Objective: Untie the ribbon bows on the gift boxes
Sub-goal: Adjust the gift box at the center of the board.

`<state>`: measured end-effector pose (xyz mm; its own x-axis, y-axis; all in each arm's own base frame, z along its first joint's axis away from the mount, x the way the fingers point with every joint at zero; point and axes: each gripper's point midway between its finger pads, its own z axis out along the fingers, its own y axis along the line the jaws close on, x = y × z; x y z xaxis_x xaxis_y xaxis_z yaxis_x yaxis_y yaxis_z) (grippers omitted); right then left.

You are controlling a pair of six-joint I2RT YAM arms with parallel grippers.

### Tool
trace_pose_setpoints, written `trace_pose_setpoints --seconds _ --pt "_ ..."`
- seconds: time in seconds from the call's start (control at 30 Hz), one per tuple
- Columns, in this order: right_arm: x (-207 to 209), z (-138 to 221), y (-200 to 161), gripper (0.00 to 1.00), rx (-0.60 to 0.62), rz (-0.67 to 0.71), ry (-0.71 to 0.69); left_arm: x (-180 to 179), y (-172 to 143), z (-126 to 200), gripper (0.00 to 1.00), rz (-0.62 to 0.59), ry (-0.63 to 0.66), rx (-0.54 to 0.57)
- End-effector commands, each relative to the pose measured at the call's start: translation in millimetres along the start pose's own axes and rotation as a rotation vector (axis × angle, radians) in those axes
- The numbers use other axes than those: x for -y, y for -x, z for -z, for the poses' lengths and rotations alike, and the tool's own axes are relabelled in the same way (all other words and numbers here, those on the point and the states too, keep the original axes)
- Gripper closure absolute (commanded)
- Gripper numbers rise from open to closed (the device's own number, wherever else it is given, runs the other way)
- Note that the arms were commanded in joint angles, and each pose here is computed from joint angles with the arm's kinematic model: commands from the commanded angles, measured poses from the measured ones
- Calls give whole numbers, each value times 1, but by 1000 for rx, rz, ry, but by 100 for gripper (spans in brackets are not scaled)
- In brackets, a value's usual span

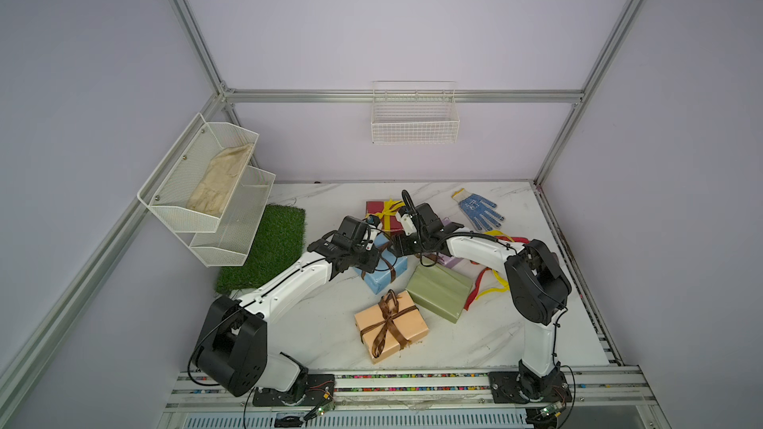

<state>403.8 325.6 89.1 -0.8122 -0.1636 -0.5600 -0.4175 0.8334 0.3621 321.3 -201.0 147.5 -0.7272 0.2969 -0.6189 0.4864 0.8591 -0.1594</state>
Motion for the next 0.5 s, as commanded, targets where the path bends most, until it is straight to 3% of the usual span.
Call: trace_pose_setpoints --seconds 0.0,0.2,0.47 --pt "41 -22 -44 35 -125 -40 -160 30 6 17 100 -31 -174 67" --pt "43 -21 -44 35 -121 -46 -168 50 6 32 100 -43 -286 105" --pt "44 -20 -43 35 -116 -47 -179 90 -12 43 94 -64 -553 76"
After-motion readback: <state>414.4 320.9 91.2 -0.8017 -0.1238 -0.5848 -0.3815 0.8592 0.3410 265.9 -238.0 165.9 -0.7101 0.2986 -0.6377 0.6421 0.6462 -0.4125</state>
